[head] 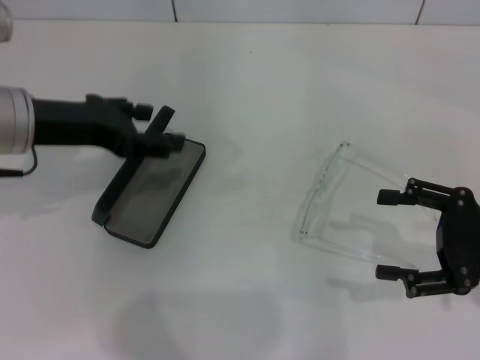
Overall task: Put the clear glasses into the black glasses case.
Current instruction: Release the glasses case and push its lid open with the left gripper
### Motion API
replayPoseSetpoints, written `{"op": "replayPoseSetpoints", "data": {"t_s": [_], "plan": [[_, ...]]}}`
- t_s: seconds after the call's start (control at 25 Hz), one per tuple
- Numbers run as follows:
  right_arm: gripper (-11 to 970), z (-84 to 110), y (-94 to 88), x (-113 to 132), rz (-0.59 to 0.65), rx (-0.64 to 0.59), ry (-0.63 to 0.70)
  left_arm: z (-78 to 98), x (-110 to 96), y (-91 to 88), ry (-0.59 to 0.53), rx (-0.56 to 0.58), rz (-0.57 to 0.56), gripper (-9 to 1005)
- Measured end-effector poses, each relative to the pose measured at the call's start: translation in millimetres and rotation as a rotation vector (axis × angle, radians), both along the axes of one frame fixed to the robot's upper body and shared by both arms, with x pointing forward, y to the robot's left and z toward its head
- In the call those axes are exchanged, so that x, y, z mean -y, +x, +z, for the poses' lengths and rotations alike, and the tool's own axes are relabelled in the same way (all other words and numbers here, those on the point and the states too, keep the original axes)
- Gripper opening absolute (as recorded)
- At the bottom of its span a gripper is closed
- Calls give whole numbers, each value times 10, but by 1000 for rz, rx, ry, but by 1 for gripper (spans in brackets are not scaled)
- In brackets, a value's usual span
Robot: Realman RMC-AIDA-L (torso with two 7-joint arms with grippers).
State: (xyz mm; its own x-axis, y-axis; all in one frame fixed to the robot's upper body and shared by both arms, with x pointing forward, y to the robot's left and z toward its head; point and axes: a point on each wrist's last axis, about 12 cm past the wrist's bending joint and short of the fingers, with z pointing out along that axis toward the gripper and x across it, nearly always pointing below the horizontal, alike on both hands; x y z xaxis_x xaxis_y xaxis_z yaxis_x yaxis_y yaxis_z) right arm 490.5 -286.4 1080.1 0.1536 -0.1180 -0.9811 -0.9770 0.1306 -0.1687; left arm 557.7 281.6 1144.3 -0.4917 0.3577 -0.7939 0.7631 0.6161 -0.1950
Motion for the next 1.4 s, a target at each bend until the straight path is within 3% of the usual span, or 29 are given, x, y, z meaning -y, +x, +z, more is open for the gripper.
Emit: {"op": "replayPoseSetpoints", "data": {"t_s": [0.28,0.72,1.16,1.28,1.4], "plan": [[872,-8,-1,6,-1,12,-8,-73,-20,-11,61,-67,55,875],[872,-29,-23,-1,-1,42,-11,-148,-51,-8,111,-82,76,773],[872,-47,-37,-10,16,40,-27,-219,-29,33,145,-85,87,563],[872,-48,-38,-9,17,51,-29,-209,10,43,152,-83,69,385],[872,-58,-49,-7,16,55,-29,-182,74,70,164,-73,42,375]]}}
